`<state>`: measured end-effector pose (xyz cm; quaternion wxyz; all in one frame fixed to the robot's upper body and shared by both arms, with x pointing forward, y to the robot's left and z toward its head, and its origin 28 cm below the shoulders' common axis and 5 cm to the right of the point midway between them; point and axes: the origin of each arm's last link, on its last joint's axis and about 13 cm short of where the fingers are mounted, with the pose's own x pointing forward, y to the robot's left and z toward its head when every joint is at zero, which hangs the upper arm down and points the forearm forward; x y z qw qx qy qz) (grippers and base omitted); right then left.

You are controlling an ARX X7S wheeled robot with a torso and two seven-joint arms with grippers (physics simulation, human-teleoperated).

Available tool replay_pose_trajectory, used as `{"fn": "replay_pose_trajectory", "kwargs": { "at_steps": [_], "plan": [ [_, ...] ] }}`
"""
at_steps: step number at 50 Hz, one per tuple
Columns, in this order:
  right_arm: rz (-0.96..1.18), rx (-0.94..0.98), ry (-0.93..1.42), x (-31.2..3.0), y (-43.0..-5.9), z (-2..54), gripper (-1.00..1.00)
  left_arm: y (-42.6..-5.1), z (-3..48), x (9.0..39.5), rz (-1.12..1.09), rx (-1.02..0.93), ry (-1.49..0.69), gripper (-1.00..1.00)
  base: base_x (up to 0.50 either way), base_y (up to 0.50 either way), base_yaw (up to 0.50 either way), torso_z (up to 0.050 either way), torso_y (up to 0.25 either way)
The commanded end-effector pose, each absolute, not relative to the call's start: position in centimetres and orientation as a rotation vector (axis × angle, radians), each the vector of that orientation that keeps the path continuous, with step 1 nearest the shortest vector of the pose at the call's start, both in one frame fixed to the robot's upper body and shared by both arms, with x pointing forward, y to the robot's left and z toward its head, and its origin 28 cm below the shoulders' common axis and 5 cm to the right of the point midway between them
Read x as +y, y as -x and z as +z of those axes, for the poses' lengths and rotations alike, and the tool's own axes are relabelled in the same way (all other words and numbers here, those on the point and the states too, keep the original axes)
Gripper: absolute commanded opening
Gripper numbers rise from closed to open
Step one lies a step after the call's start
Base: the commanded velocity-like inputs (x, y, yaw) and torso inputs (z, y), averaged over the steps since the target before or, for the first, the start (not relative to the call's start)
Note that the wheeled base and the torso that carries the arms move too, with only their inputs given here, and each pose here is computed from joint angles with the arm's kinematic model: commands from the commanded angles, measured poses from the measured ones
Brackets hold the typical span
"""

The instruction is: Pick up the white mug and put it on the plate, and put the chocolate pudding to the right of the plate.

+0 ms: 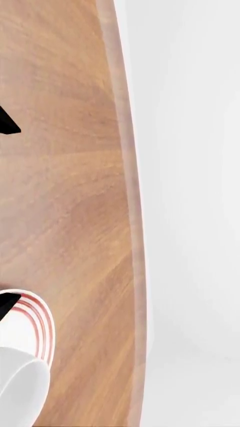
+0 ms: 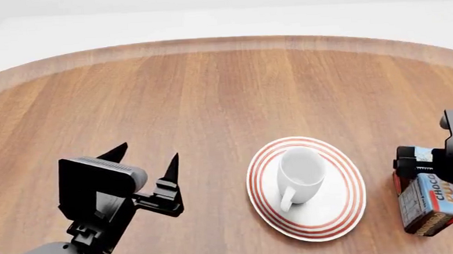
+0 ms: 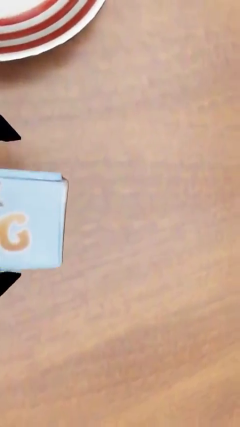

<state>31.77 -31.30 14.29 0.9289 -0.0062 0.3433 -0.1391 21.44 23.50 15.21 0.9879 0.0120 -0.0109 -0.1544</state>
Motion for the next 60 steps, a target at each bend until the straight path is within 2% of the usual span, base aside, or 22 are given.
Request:
{"fn": "replay_pose_trajectory", "kwargs": {
  "at_steps": [1, 14, 42, 53, 60],
  "plan": [
    [-0.255, 0.684, 0.014, -30.8, -32.2, 14.9, 1.0, -21.5, 15.6, 23.1, -0.343, -0.045, -0.011, 1.0, 0.0, 0.0, 0.0, 0.0, 0.0],
    [-0.26, 0.68, 0.031, -30.9, -32.0, 15.3, 1.0, -21.5, 15.4, 23.2, -0.342, -0.042, -0.008, 1.0, 0.0, 0.0, 0.0, 0.0, 0.0],
    [-0.285, 0.578, 0.092, -30.5, -29.9, 23.2, 1.0, -21.2, 15.8, 23.6, -0.334, -0.057, -0.003, 1.0, 0.0, 0.0, 0.0, 0.0, 0.0],
    [-0.224, 0.476, 0.21, -28.9, -27.8, 27.6, 1.0, -21.0, 16.0, 23.5, -0.338, -0.063, -0.008, 1.0, 0.0, 0.0, 0.0, 0.0, 0.0],
    [-0.216, 0.442, 0.255, -28.7, -26.7, 28.4, 1.0, -20.9, 16.2, 23.7, -0.331, -0.067, -0.008, 1.0, 0.0, 0.0, 0.0, 0.0, 0.0]
  ]
}}
